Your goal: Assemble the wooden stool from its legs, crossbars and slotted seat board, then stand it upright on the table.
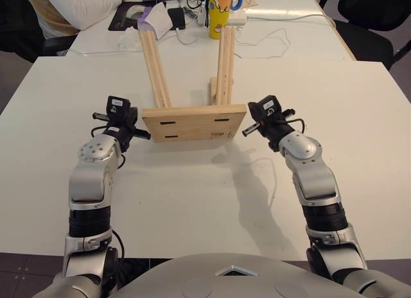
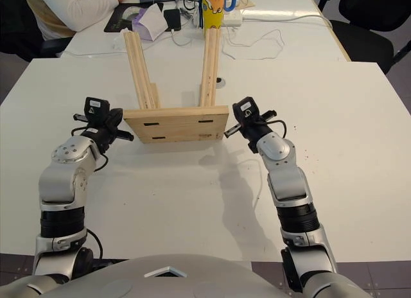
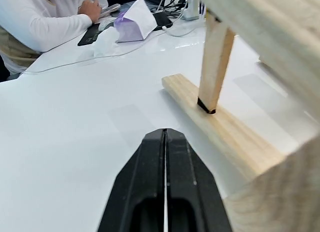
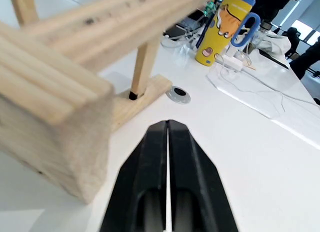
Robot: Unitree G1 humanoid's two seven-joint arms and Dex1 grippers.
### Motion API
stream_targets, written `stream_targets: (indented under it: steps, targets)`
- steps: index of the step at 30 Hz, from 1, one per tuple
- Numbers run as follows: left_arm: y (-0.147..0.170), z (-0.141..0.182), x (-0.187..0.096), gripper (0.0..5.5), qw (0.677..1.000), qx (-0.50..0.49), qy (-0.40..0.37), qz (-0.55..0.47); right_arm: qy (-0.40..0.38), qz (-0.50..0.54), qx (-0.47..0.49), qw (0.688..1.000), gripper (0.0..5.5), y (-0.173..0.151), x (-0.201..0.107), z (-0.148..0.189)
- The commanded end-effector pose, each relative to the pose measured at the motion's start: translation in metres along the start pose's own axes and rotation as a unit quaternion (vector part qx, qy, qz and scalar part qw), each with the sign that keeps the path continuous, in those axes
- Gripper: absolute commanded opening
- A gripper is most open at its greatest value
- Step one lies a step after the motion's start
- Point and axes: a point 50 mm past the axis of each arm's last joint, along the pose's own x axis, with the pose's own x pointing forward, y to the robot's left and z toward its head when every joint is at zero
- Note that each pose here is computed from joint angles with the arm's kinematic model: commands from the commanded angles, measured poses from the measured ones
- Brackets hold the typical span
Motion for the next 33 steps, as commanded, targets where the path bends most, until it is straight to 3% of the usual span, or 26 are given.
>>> stream_targets:
  steps: [1,6,14,23,29,33]
  targets:
    - [-0.004,-0.036,0.003,0.03,0.998,-0.001,0.055,-0.017,0.035,0.019,-0.009,0.999,0.00,0.005,0.005,-0.021]
    - [-0.020,-0.063,0.006,0.03,0.995,-0.004,0.086,-0.045,0.072,0.055,-0.003,0.996,0.00,0.020,0.010,-0.044]
    - [-0.049,-0.054,0.007,0.03,0.991,-0.006,0.056,-0.120,0.079,0.100,-0.004,0.992,0.00,0.040,0.011,-0.050]
    - [-0.054,-0.049,0.010,0.03,0.990,-0.002,0.052,-0.130,0.046,0.135,0.008,0.990,0.00,0.054,0.020,-0.042]
    - [-0.043,-0.050,0.014,0.03,0.994,0.004,0.057,-0.098,0.113,0.061,-0.043,0.991,0.00,0.030,0.018,-0.060]
    - [-0.040,-0.051,0.015,0.03,0.994,0.006,0.059,-0.088,0.106,0.009,-0.053,0.993,0.00,0.014,0.025,-0.057]
